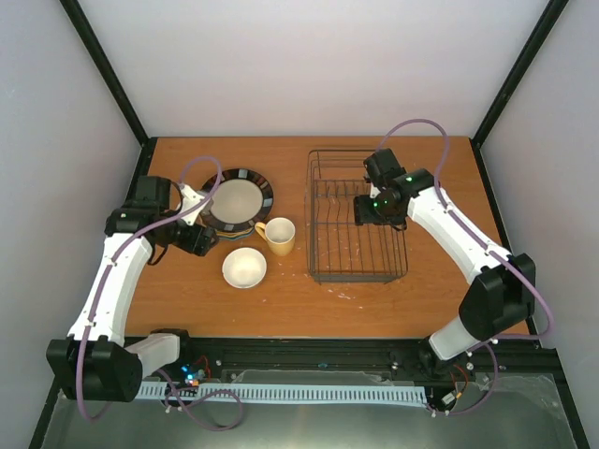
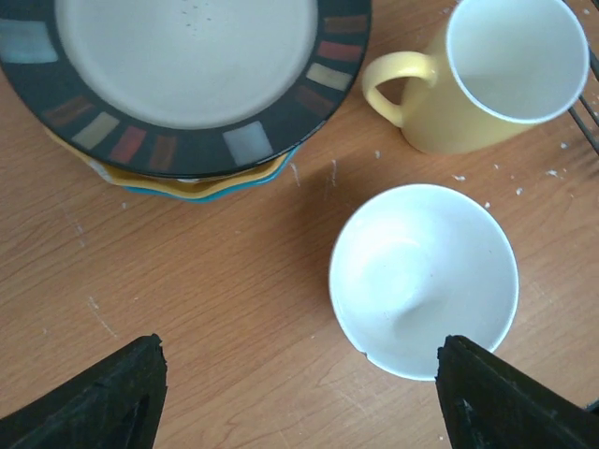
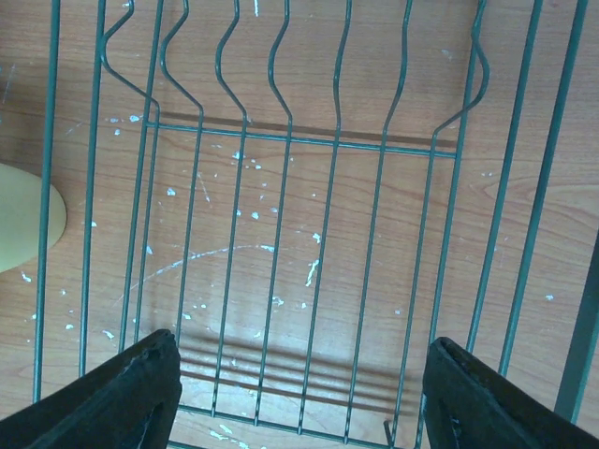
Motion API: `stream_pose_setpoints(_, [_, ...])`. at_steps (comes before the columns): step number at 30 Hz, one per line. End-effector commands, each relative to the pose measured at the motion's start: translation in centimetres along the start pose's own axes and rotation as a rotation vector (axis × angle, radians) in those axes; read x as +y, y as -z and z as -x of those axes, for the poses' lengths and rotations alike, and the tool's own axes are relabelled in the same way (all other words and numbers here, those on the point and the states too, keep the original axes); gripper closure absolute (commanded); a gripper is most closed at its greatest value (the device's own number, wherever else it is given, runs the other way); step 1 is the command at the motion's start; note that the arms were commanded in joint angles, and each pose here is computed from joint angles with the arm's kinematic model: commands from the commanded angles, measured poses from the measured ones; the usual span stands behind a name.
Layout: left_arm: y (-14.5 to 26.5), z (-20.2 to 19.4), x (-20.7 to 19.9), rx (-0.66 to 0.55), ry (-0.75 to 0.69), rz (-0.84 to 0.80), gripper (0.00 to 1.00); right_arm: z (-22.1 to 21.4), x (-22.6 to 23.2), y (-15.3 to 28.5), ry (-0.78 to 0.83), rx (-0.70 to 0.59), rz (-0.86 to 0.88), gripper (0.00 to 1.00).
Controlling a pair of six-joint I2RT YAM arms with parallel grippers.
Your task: Load the mixed dishes into the dish rack
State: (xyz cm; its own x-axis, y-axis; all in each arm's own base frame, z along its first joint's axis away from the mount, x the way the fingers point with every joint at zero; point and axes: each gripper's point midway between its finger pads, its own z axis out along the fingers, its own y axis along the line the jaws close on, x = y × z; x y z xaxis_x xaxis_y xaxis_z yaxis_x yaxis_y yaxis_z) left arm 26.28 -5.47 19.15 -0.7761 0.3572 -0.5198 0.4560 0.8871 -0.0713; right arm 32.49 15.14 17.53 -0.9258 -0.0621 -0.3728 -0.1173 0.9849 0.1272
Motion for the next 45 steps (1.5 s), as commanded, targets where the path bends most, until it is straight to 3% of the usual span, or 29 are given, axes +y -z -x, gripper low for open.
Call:
stream_pose_setpoints(1, [0.3, -0.6, -1.9, -0.001, -0.092, -0.088, 0.21, 1.1, 0.8, -0.1, 0.032, -0.02, 0.016, 0.3])
stream_pose_setpoints(11, [-1.9, -2.7, -4.1, 0.047, -0.121, -0.234, 0.33, 2.6, 1.7, -2.0, 0.037, -0.027, 0.04, 0.3])
stream_pose_setpoints(25, [-6.1, -6.7, -5.0, 0.218, -0.105, -0.272, 0.47, 4.9, 2.7, -1.2, 0.049, -0.092, 0.076, 0.3])
stream_pose_setpoints(36, [-9.0, -5.8, -2.4, 0.252, -0.08, -0.18, 0.46, 5.3, 2.2, -0.1, 0.047, -0.127, 0.072, 0.3])
stream_pose_setpoints(45, [-11.7, -5.1, -2.3, 0.284, -0.039, -0.232, 0.55, 5.4, 1.4, 0.1, 0.055, -0.129, 0.049, 0.3])
